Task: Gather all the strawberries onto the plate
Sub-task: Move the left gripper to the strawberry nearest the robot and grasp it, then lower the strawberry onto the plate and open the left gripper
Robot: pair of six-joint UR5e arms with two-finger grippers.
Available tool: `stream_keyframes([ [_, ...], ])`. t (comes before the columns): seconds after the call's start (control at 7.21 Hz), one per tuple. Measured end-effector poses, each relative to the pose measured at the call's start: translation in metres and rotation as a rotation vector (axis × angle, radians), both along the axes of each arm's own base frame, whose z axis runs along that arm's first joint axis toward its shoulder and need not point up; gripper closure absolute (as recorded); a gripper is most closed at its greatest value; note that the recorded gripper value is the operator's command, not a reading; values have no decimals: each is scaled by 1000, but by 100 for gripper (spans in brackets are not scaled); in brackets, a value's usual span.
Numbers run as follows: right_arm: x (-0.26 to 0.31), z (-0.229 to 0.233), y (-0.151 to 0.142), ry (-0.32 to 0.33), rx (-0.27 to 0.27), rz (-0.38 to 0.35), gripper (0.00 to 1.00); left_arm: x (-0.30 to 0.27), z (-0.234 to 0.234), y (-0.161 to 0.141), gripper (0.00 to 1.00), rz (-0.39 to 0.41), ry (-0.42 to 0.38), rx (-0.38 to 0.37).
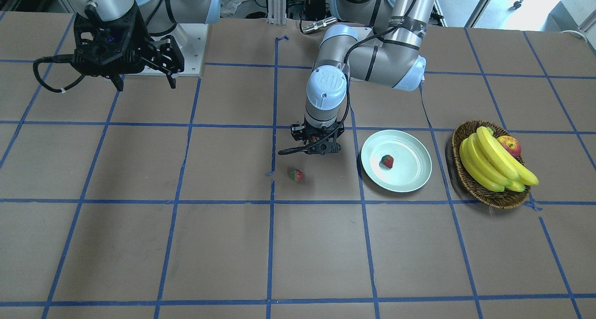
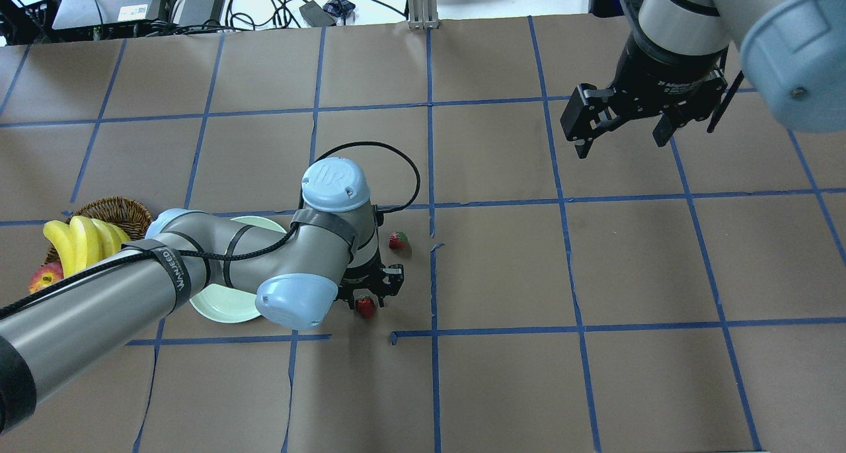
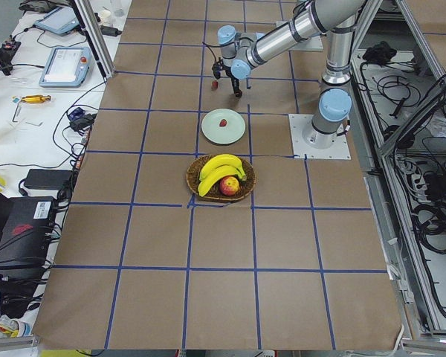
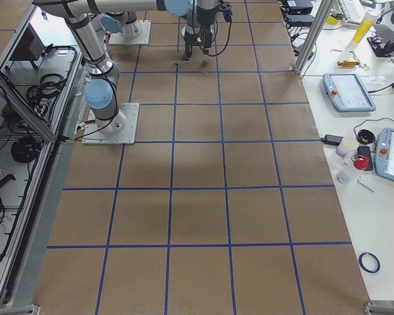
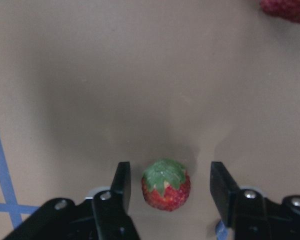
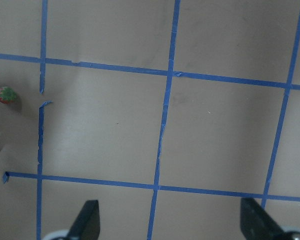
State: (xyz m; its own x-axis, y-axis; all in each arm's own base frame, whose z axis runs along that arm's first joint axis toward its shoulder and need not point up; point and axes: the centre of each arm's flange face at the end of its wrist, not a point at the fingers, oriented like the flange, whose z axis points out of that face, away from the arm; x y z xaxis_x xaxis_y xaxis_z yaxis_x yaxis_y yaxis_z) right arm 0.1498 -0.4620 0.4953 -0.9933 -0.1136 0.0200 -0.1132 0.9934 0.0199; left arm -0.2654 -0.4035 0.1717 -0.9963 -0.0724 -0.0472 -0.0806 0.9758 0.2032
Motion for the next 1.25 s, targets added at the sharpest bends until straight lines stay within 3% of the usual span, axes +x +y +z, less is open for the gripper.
stream_keyframes([
  [0.14,0,0,0,0,0,0,0,-1,-1,1,95,1,-2,6],
  [0.55,0,0,0,0,-1,0,0,8,23,-16,95,-45,1,-29],
  [0.97,0,0,0,0,1,1,0,106,54,-70,87,-118,-6,5],
  [1.11,0,0,0,0,1,0,0,137,47,-72,30,-129,3,33],
  [1.25,0,0,0,0,1,1,0,151,39,-69,0,-128,9,55],
])
